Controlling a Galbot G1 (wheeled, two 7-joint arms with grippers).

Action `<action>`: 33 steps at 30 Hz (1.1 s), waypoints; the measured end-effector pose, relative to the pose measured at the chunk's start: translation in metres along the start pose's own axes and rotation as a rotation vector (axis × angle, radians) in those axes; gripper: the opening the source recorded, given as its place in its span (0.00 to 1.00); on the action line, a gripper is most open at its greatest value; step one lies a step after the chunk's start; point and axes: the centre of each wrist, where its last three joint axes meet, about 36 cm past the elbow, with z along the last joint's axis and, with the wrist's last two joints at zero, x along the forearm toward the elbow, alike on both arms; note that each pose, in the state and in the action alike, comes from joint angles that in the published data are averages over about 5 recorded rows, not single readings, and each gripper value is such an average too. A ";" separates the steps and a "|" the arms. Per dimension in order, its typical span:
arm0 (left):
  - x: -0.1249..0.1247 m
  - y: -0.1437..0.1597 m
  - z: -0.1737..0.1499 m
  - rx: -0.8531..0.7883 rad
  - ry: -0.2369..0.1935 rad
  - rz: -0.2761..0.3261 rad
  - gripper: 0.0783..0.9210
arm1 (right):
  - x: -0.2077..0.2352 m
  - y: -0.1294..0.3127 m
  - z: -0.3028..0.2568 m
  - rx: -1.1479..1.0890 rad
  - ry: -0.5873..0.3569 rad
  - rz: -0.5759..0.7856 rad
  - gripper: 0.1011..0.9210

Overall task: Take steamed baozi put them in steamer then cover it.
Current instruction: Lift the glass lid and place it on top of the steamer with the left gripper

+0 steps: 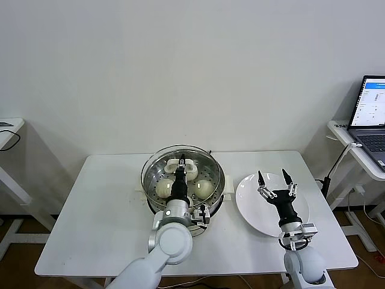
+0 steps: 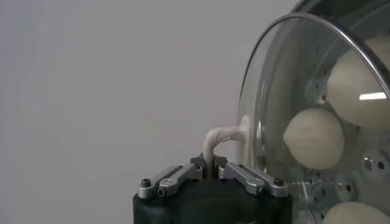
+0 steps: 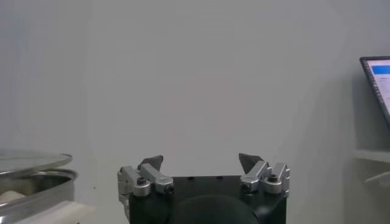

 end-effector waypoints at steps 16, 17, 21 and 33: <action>0.004 -0.005 -0.010 0.009 0.015 0.002 0.13 | 0.000 0.001 0.005 0.001 0.010 -0.007 0.88; 0.005 -0.005 -0.011 0.010 0.015 0.002 0.13 | 0.000 0.001 0.006 0.001 0.011 -0.008 0.88; 0.007 -0.006 -0.015 0.013 0.012 0.003 0.13 | 0.000 0.001 0.007 0.002 0.014 -0.009 0.88; 0.008 -0.008 -0.019 0.016 0.016 -0.001 0.13 | 0.000 0.002 0.010 0.003 0.021 -0.018 0.88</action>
